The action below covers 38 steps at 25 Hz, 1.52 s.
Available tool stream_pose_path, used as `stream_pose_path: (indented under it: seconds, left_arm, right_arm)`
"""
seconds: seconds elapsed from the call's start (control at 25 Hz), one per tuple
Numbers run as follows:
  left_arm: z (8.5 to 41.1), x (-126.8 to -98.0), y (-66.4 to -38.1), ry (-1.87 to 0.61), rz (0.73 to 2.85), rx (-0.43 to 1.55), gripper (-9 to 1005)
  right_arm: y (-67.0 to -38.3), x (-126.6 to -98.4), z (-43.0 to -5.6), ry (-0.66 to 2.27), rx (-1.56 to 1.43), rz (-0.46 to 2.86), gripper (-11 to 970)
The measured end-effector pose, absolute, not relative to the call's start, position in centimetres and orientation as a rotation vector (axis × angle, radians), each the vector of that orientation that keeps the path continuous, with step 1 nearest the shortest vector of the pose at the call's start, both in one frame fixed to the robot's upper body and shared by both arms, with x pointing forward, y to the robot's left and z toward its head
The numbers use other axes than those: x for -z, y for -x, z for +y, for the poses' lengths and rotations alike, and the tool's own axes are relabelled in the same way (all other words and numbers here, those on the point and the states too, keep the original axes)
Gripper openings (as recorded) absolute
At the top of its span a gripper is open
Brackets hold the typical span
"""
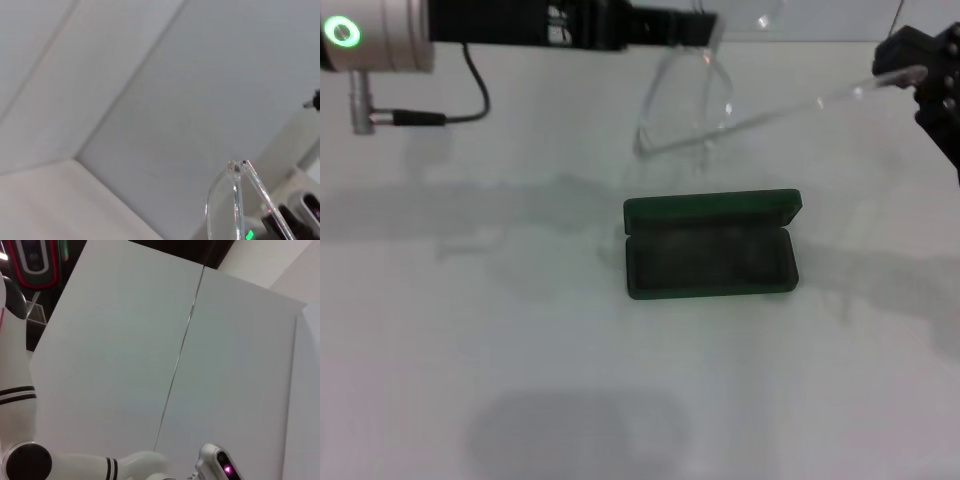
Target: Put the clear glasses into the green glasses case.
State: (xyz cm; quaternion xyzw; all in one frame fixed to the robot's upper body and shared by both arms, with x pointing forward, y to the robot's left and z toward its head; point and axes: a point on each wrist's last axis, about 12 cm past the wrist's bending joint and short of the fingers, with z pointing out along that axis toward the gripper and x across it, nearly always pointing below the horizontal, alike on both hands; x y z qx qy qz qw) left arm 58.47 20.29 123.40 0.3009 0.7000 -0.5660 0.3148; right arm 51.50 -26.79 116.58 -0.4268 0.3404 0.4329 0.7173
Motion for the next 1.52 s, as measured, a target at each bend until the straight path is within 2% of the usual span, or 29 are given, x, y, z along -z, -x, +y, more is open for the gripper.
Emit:
stream_pose_path:
  seconds: [0.24,0.44,0.68,1.04,1.52]
  left_arm:
    - [22.5,-124.3,-59.0,-0.700,1.796,1.468,74]
    - [23.2,-124.7,-58.7,-0.644,1.705,1.522,74]
    - [22.3,-124.4,-58.3,-0.632,1.630,1.575,74]
    - [21.3,-122.2,-59.1,-0.583,1.667,1.576,74]
    - [20.5,-121.6,-58.7,-0.624,1.690,1.592,74]
  right_arm:
    - [-50.8,-116.1,-27.9,0.912,-0.926,0.770,6]
    - [-50.7,-116.0,-28.0,0.909,-0.927,0.778,6]
    - [-51.4,-116.1,-26.1,0.955,-0.988,0.764,6]
    - [-52.5,-116.7,-23.0,1.039,-1.083,0.720,6]
    - [-53.0,-117.0,-22.0,1.027,-1.072,0.697,7]
